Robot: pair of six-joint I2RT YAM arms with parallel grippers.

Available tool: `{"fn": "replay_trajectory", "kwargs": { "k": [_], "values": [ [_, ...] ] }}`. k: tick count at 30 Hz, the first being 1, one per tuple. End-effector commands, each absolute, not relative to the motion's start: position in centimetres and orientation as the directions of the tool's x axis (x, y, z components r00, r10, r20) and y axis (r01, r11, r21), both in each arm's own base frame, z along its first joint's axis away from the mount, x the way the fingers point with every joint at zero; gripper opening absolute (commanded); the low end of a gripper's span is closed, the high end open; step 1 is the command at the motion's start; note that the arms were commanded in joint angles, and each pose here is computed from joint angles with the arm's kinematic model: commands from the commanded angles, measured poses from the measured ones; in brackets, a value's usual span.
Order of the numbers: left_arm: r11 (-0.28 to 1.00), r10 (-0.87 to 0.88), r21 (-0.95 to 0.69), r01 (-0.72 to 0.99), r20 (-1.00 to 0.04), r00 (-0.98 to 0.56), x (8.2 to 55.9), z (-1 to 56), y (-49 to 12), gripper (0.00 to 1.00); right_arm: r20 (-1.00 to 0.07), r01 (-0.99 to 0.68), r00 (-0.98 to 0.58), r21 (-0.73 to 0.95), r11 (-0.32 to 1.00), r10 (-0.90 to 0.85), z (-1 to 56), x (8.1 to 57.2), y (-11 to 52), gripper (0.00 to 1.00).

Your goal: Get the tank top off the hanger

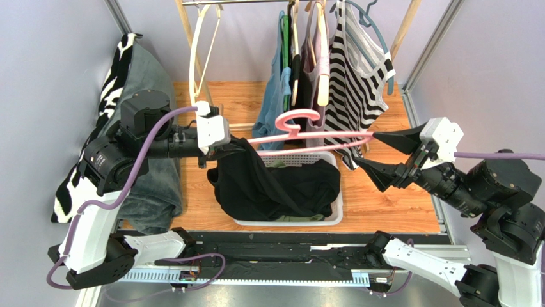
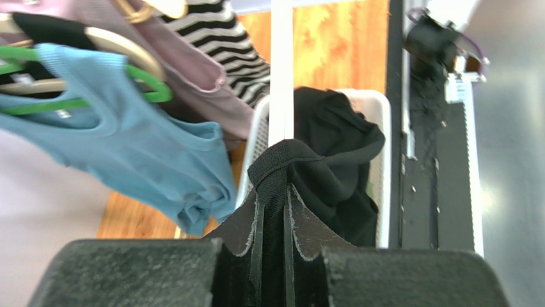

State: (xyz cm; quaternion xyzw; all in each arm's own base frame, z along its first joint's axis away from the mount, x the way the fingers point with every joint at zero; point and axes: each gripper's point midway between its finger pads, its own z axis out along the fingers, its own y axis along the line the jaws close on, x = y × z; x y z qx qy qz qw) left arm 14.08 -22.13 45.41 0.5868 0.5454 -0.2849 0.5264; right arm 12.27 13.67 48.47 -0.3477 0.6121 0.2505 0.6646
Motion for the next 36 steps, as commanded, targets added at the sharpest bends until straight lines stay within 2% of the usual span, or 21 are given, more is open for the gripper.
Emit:
{"fn": "replay_trajectory", "kwargs": {
  "k": [1,12,17,25,26,28,29,31,36],
  "values": [
    [0.020,0.336,0.354,0.935,-0.883,0.327,11.9,44.7,-22.1,0.00,-0.974,-0.806,0.178,-0.226,0.547,-0.141,49.1,12.9,16.3,0.70],
    [-0.011,0.348,0.362,0.932,-0.873,0.342,11.1,44.0,-21.8,0.00,-0.972,-0.937,0.088,-0.155,0.314,-0.217,45.9,11.1,20.5,0.66],
    [-0.013,0.338,0.369,0.929,-0.873,0.352,10.9,44.4,-21.7,0.00,-0.965,-0.949,0.051,-0.127,0.289,-0.257,43.9,11.0,20.9,0.59],
    [-0.013,0.326,0.378,0.926,-0.874,0.361,10.8,45.0,-21.8,0.00,-0.966,-0.948,0.040,-0.119,0.297,-0.257,43.1,11.1,20.9,0.33],
    [-0.012,0.323,0.377,0.926,-0.875,0.360,10.8,45.1,-21.9,0.00,-0.965,-0.947,0.040,-0.119,0.297,-0.260,43.0,11.2,20.9,0.26],
    [-0.009,0.318,0.375,0.927,-0.878,0.358,10.9,45.3,-22.0,0.00,-0.966,-0.947,0.044,-0.121,0.296,-0.255,43.3,11.1,20.9,0.18],
    [-0.005,0.313,0.375,0.927,-0.880,0.358,11.1,45.5,-22.2,0.00,-0.966,-0.946,0.046,-0.124,0.299,-0.255,43.4,11.1,20.9,0.08],
    [0.003,0.305,0.377,0.926,-0.883,0.358,11.3,45.9,-22.3,0.00,-0.966,-0.938,0.047,-0.130,0.321,-0.253,43.6,11.4,20.6,0.01],
    [0.048,0.262,0.386,0.921,-0.895,0.361,12.4,47.9,-23.3,0.01,-0.976,-0.902,0.066,-0.147,0.406,-0.206,44.6,12.0,19.4,0.00]
  ]
}}
